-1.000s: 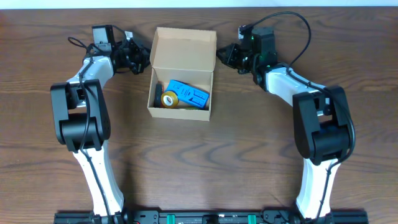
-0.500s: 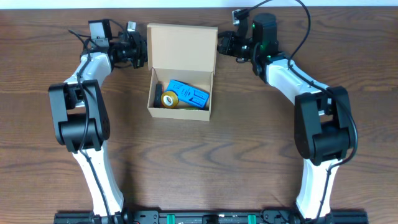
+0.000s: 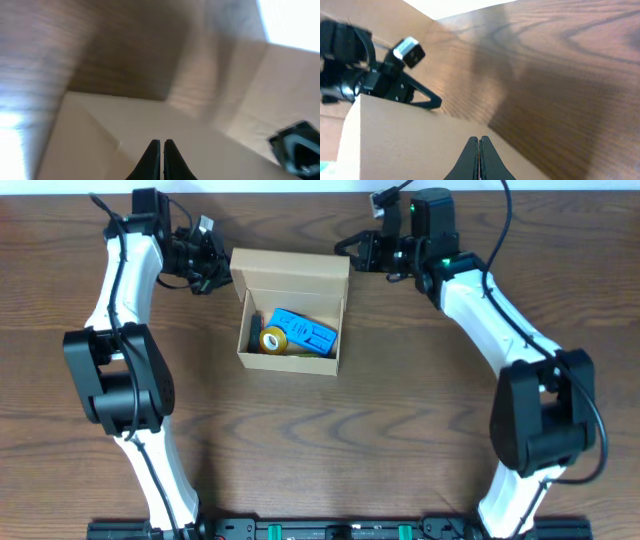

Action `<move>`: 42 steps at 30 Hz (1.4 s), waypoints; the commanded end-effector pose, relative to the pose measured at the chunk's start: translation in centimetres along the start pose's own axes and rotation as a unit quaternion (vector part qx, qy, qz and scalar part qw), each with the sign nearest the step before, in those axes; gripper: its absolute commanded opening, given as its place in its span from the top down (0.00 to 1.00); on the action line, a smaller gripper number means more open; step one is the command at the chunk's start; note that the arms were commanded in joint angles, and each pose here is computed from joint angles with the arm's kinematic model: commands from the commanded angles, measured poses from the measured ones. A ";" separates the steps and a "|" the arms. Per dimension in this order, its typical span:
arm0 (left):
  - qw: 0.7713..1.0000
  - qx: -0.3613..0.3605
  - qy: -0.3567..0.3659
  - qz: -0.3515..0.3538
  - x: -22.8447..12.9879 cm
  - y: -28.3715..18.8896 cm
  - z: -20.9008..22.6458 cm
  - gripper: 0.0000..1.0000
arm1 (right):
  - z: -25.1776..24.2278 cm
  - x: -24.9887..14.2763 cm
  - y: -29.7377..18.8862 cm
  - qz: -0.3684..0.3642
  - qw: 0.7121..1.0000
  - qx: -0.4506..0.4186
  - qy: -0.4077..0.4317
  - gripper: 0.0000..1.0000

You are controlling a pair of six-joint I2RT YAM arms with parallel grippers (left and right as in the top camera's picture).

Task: Pack container
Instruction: 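Push the lid flaps forward with both grippers to fold the lid, then press the lid down onto the box with the right gripper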

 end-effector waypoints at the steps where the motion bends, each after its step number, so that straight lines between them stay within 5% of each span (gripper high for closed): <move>1: 0.995 0.074 0.061 -0.032 -0.3 -1.9 -0.4 0.94 | 3.2 0.2 -0.2 0.001 0.998 -0.003 -0.057 0.98; 14: 0.966 0.258 0.027 0.003 -3.5 -4.9 2.1 0.95 | 9.3 -6.2 2.7 0.106 0.989 -0.044 -0.097 0.98; 27: 0.960 0.278 -0.006 0.009 -4.1 -5.2 2.6 0.95 | 9.9 -11.4 3.7 0.177 0.960 -0.176 -0.130 0.99; 42: 0.955 0.295 -0.028 0.022 -4.9 -5.5 3.0 0.94 | 4.2 -16.5 6.2 0.267 0.911 -0.286 -0.129 0.99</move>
Point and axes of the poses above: each gripper's point midway between its finger pads, its own y axis out along the fingers, its own z axis along the line the jaws close on, x = y × z, the point moved 6 cm from there along -y, back along the fingers, and after that the axes turned 6 degrees about -y, right-handed, at the moved point
